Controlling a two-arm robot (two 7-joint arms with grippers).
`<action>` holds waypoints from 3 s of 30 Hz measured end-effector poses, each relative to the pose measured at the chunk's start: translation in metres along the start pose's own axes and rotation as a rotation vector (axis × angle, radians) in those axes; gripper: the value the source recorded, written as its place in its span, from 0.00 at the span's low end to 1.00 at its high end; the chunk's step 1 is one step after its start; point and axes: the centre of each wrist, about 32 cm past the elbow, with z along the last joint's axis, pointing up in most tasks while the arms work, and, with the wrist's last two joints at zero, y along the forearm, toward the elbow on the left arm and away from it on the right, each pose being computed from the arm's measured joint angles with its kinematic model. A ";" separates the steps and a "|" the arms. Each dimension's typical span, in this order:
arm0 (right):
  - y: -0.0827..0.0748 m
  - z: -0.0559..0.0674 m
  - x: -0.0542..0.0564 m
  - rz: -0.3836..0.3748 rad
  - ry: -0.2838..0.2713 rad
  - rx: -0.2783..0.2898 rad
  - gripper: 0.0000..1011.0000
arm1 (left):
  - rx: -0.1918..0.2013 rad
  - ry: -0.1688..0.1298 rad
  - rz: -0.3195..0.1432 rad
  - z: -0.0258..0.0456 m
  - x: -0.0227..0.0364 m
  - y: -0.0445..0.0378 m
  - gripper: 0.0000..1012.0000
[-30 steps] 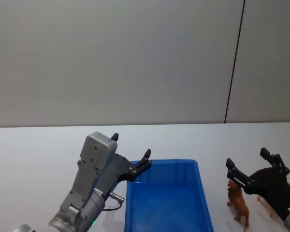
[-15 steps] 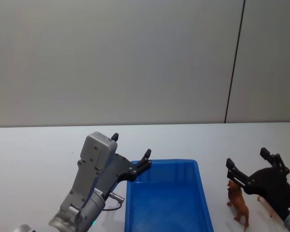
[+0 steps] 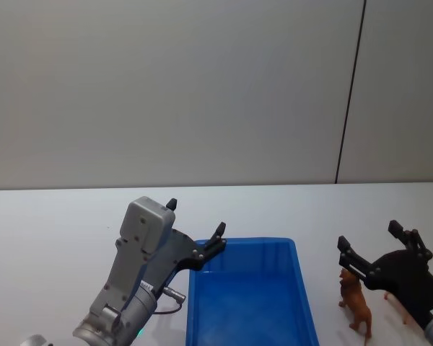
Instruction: Pick up the two dolls from the table and place them into the box.
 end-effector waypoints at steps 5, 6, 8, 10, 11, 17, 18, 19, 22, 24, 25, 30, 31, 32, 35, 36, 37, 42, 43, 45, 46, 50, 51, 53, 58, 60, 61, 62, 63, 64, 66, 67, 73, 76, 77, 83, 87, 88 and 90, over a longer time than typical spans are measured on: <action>0.000 0.000 0.000 0.000 0.000 0.000 0.99 | 0.000 0.000 0.000 0.0000 0.0000 0.0000 0.99; 0.000 0.000 0.000 0.000 0.000 0.000 0.99 | 0.000 0.000 0.000 0.0000 0.0000 0.0000 0.99; 0.000 0.000 0.000 0.000 0.000 -0.002 0.99 | 0.000 0.000 0.000 0.0000 0.0000 0.0000 0.99; 0.000 0.000 0.000 -0.002 0.000 -0.006 0.99 | 0.000 0.000 0.000 0.0000 0.0000 0.0000 0.99; 0.000 -0.001 0.000 -0.004 0.000 -0.008 0.99 | 0.000 0.000 0.000 0.0000 0.0000 0.0000 0.99; -0.002 -0.003 -0.001 -0.027 0.004 -0.041 0.99 | 0.000 0.000 0.000 0.0000 0.0000 0.0000 0.99; -0.002 -0.003 -0.001 -0.030 0.005 -0.045 0.99 | 0.000 0.000 0.000 0.0000 0.0000 0.0000 0.99; -0.002 -0.003 -0.001 -0.034 0.006 -0.051 0.99 | 0.000 0.000 0.000 0.0000 0.0000 0.0000 0.99; -0.004 -0.005 -0.001 -0.057 0.011 -0.079 0.99 | 0.000 0.000 0.000 0.0000 0.0000 0.0000 0.99; -0.005 -0.005 0.000 -0.072 0.013 -0.097 0.99 | 0.000 0.000 0.000 0.0000 0.0000 0.0000 0.99; -0.005 -0.005 0.000 -0.072 0.013 -0.097 0.99 | 0.000 0.000 0.000 0.0000 0.0000 0.0000 0.99; -0.010 -0.007 0.002 -0.113 0.012 -0.141 0.99 | 0.000 0.000 0.000 0.0000 0.0000 0.0000 0.99; -0.011 -0.008 0.003 -0.124 0.011 -0.151 0.99 | 0.000 0.000 0.000 0.0000 0.0000 0.0000 0.99; -0.012 -0.008 0.003 -0.129 0.010 -0.157 0.99 | 0.000 0.000 0.000 0.0000 0.0000 0.0000 0.99; -0.014 -0.010 0.006 -0.152 0.006 -0.179 0.99 | 0.000 0.000 0.000 0.0000 0.0000 0.0000 0.99; -0.015 -0.010 0.007 -0.158 0.004 -0.184 0.99 | 0.000 0.000 0.000 0.0000 0.0000 0.0000 0.99; -0.016 -0.010 0.007 -0.164 0.003 -0.189 0.99 | 0.000 0.000 0.000 0.0000 0.0000 0.0000 0.99; -0.020 -0.014 0.012 -0.193 -0.002 -0.215 0.99 | 0.000 0.000 0.000 0.0000 0.0000 0.0000 0.99; -0.021 -0.016 0.014 -0.203 -0.004 -0.225 0.99 | 0.000 0.000 0.000 0.0000 0.0000 0.0000 0.99; -0.022 -0.018 0.015 -0.211 -0.005 -0.232 0.99 | 0.000 0.000 0.000 0.0000 0.0000 0.0000 0.99; -0.023 -0.020 0.017 -0.219 -0.005 -0.240 0.99 | 0.000 0.000 0.000 0.0000 0.0000 0.0000 0.99; -0.024 -0.026 0.021 -0.235 -0.004 -0.261 0.99 | 0.000 0.000 0.000 0.0000 0.0000 0.0000 0.99; -0.025 -0.028 0.022 -0.238 -0.003 -0.266 0.99 | 0.000 0.000 0.000 0.0000 0.0000 0.0000 0.99; -0.025 -0.032 0.024 -0.243 0.000 -0.276 0.99 | 0.000 0.000 0.000 0.0000 0.0000 0.0000 0.99; -0.024 -0.043 0.029 -0.239 0.010 -0.297 0.99 | 0.000 0.000 0.000 0.0000 0.0000 0.0000 0.99; -0.024 -0.046 0.030 -0.235 0.013 -0.301 0.99 | 0.000 0.000 0.000 0.0000 0.0000 0.0000 0.99; -0.022 -0.049 0.032 -0.230 0.018 -0.305 0.99 | 0.000 0.000 0.000 0.0000 0.0000 0.0000 0.99; -0.022 -0.051 0.032 -0.230 0.020 -0.308 0.99 | 0.000 0.000 0.000 0.0000 0.0000 0.0000 0.99; -0.021 -0.053 0.033 -0.228 0.022 -0.311 0.99 | 0.000 0.000 0.000 0.0000 0.0000 0.0000 0.99; -0.020 -0.054 0.034 -0.226 0.024 -0.313 0.99 | 0.000 0.000 0.000 0.0000 0.0000 0.0000 0.99; -0.019 -0.058 0.035 -0.219 0.030 -0.317 0.99 | 0.000 0.000 0.000 0.0000 0.0000 0.0000 0.99; -0.017 -0.060 0.036 -0.215 0.033 -0.320 0.99 | 0.000 0.000 0.000 0.0000 0.0000 0.0000 0.99; -0.014 -0.070 0.038 -0.201 0.045 -0.332 0.94 | 0.000 0.000 0.000 0.0000 0.0000 0.0000 0.99; -0.012 -0.073 0.039 -0.194 0.050 -0.334 0.87 | 0.000 0.000 0.000 0.0000 0.0000 0.0000 0.99; -0.011 -0.074 0.039 -0.192 0.051 -0.334 0.85 | 0.000 0.000 0.000 0.0000 0.0000 0.0000 0.99; -0.009 -0.078 0.040 -0.184 0.055 -0.335 0.68 | 0.000 0.000 0.000 0.0000 0.0000 0.0000 0.99; -0.009 -0.078 0.039 -0.182 0.052 -0.333 0.54 | 0.000 0.000 0.000 0.0000 0.0000 0.0000 0.99; -0.009 -0.078 0.039 -0.181 0.051 -0.333 0.53 | 0.000 0.000 0.000 0.0000 0.0000 0.0000 0.99; -0.009 -0.078 0.039 -0.181 0.050 -0.332 0.47 | 0.000 0.000 0.000 0.0000 0.0000 0.0000 0.99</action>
